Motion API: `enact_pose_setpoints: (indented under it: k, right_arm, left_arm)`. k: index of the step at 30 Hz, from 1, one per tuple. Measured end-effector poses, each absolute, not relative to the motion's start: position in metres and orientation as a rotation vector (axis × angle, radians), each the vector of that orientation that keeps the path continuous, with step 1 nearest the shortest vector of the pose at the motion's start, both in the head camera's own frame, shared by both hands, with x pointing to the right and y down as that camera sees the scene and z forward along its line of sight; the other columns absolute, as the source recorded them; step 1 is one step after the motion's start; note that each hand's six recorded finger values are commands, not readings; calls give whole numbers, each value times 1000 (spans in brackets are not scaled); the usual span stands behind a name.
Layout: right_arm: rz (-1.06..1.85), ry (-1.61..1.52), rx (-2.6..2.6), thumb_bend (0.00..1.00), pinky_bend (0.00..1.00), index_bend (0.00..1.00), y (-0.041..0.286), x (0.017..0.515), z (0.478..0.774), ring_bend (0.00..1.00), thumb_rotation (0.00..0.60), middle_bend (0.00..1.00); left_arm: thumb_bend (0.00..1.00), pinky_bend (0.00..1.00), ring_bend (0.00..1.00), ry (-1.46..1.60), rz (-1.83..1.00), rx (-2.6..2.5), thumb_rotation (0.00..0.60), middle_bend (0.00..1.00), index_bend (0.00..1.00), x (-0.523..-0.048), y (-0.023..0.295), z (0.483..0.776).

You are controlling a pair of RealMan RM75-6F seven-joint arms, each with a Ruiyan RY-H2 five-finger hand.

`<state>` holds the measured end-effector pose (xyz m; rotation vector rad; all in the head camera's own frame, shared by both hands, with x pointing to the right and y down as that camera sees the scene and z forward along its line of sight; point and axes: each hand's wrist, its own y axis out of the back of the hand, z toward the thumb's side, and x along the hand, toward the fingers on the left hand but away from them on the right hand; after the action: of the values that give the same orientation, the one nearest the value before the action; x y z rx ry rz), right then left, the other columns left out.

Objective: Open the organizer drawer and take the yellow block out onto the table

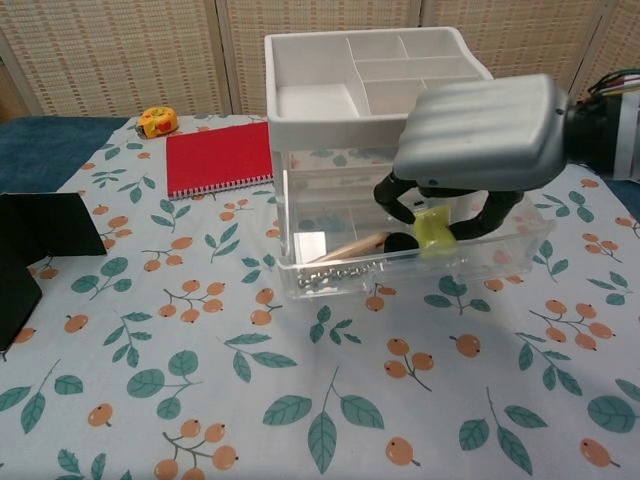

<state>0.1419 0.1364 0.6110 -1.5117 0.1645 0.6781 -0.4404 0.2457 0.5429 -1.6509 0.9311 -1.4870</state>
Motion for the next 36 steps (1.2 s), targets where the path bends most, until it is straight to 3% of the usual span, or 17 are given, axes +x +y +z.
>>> enact_pose_setpoints:
  k: [8,16,26,31,36]
  right_arm:
    - [659,93,-1506,504,1000,613,131,142,602,1000,600,943]
    - [648,-102,-1481,513,1000,613,115,157,569,1000,600,943]
    - [776,-420,-1454,513,1000,614,105,238,524,1000,600,943]
    - [889,-490,-1494,513,1000,613,118,288,533,1000,600,943]
    - [980,-498,-1556,513,1000,613,136,317,563,1000,600,942]
  left_arm:
    - [196,109,70,928,-1483,-1655,600,63,78,-439,244,545]
    - [196,109,70,921,-1464,-1663,600,63,78,-435,239,546]
    - [196,109,70,913,-1441,-1672,600,63,78,-429,235,546]
    - [196,109,70,910,-1428,-1677,600,63,78,-424,233,545]
    - [196,109,70,903,-1419,-1676,600,63,78,-421,232,543]
